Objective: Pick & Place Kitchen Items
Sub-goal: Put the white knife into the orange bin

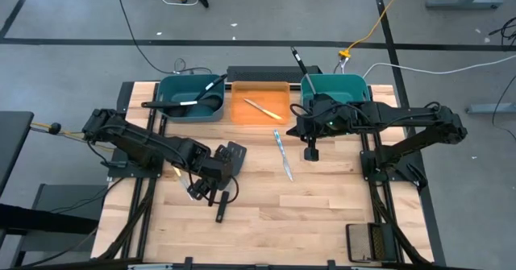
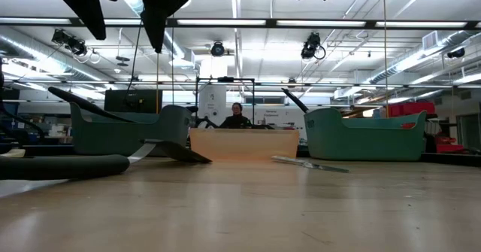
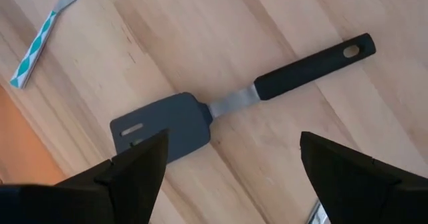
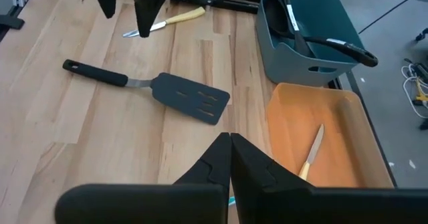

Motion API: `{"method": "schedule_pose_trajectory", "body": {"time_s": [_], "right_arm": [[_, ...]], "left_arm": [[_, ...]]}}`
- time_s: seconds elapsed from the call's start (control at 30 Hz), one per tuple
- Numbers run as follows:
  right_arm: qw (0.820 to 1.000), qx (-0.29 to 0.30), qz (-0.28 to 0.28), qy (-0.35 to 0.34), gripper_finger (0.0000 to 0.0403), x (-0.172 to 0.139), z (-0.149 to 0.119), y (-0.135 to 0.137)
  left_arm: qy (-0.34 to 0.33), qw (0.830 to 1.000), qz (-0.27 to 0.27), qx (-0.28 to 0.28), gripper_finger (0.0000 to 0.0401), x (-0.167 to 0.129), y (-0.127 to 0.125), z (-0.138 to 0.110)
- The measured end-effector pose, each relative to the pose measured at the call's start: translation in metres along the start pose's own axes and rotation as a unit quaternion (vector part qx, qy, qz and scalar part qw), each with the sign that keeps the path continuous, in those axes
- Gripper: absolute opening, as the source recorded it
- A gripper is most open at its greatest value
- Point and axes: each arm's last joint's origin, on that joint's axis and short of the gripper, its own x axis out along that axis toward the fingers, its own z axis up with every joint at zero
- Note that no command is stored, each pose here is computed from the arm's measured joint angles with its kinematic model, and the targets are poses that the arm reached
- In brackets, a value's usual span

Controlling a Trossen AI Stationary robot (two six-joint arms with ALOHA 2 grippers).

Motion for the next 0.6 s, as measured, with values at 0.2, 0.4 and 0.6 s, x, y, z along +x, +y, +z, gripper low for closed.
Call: {"method": "schedule_pose_trajectory", "body": {"time_s": [0.2, 0.4, 0.6], "right_arm": [[1.0, 0.013, 0.001, 0.005, 0.0009, 0.0, -0.001, 0.0], [0.998, 0.065, 0.001, 0.007, 0.0009, 0.0, -0.001, 0.0], [0.995, 0.1, 0.001, 0.0, 0.0009, 0.0, 0.0, 0.0]], "left_arm": [[-0.003, 0.997, 0.011, -0.078, 0.034, 0.0, 0.001, 0.001], [-0.009, 0.991, 0.014, -0.131, 0.0327, -0.003, 0.002, 0.003], [-0.042, 0.989, 0.021, -0.142, 0.03, -0.02, 0.008, 0.012]]}}
